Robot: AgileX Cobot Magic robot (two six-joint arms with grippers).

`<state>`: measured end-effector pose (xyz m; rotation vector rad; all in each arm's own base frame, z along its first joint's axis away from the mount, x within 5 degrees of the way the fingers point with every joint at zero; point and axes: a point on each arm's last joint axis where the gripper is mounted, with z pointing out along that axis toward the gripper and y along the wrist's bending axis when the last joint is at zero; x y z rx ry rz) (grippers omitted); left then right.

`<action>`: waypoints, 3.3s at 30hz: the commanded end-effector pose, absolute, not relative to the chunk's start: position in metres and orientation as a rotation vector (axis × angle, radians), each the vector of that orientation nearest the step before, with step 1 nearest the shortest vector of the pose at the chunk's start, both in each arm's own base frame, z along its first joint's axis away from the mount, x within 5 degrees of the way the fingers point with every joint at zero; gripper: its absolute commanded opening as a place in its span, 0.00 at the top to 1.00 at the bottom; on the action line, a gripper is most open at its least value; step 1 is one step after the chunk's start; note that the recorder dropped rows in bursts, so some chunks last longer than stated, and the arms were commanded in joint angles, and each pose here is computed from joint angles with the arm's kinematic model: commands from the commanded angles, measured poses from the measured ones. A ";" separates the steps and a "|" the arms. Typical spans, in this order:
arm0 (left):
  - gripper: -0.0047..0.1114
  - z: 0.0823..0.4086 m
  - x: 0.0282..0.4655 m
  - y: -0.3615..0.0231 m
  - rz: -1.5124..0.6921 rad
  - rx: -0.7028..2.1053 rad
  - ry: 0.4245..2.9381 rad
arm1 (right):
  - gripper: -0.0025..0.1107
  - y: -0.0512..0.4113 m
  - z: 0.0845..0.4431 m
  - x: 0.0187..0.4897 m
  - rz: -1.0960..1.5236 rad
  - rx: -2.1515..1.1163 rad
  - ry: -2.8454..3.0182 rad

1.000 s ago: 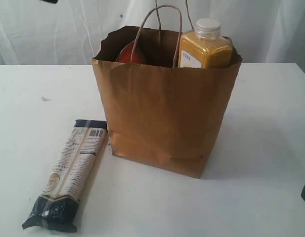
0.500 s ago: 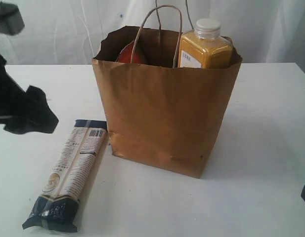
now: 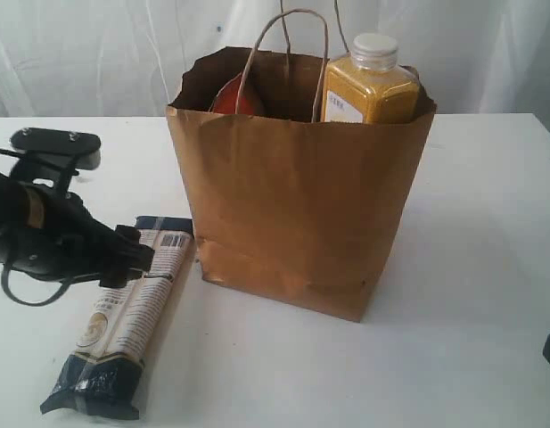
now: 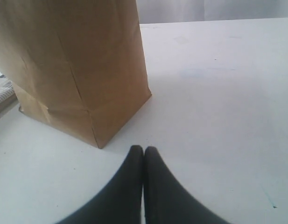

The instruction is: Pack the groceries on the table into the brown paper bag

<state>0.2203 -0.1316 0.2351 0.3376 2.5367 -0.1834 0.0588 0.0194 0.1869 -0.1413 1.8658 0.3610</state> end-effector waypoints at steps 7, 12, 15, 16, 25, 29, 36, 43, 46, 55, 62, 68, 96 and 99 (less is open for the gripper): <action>0.26 0.191 0.234 -0.141 -0.116 0.361 2.664 | 0.98 0.019 0.186 0.059 0.351 -0.138 1.860; 0.26 0.177 0.237 -0.145 -0.122 0.350 2.700 | 0.98 0.019 0.186 0.059 0.351 -0.138 1.860; 0.26 0.169 0.239 -0.147 -0.124 0.346 2.718 | 0.98 0.019 0.186 0.059 0.351 -0.138 1.860; 0.26 0.165 0.240 -0.147 -0.121 0.348 2.725 | 0.98 0.019 0.186 0.059 0.351 -0.138 1.860; 0.42 0.139 0.240 -0.147 -0.043 0.353 2.835 | 0.98 0.019 0.186 0.059 0.351 -0.138 1.860; 0.76 0.136 0.232 -0.138 0.093 0.440 2.934 | 0.98 0.019 0.186 0.059 0.351 -0.138 1.860; 0.96 0.131 0.212 -0.118 0.334 0.607 3.064 | 0.98 0.019 0.186 0.059 0.351 -0.138 1.860; 0.96 0.128 0.186 -0.101 0.335 0.593 3.081 | 0.98 0.019 0.186 0.059 0.351 -0.138 1.860; 0.96 0.135 0.181 -0.099 0.277 0.565 3.037 | 0.98 0.019 0.186 0.059 0.351 -0.138 1.860; 0.96 0.157 0.167 -0.092 0.171 0.485 2.961 | 0.98 0.019 0.186 0.059 0.351 -0.138 1.860; 0.75 0.156 0.165 -0.095 0.058 0.408 2.912 | 0.98 0.019 0.186 0.059 0.351 -0.138 1.860; 0.32 0.157 0.166 -0.097 0.018 0.386 2.900 | 0.98 0.019 0.186 0.059 0.351 -0.138 1.860; 0.25 0.216 0.230 -0.110 0.158 0.201 2.530 | 0.98 0.019 0.186 0.059 0.351 -0.138 1.860; 0.25 0.204 0.233 -0.112 0.191 0.207 2.570 | 0.98 0.019 0.186 0.059 0.351 -0.138 1.860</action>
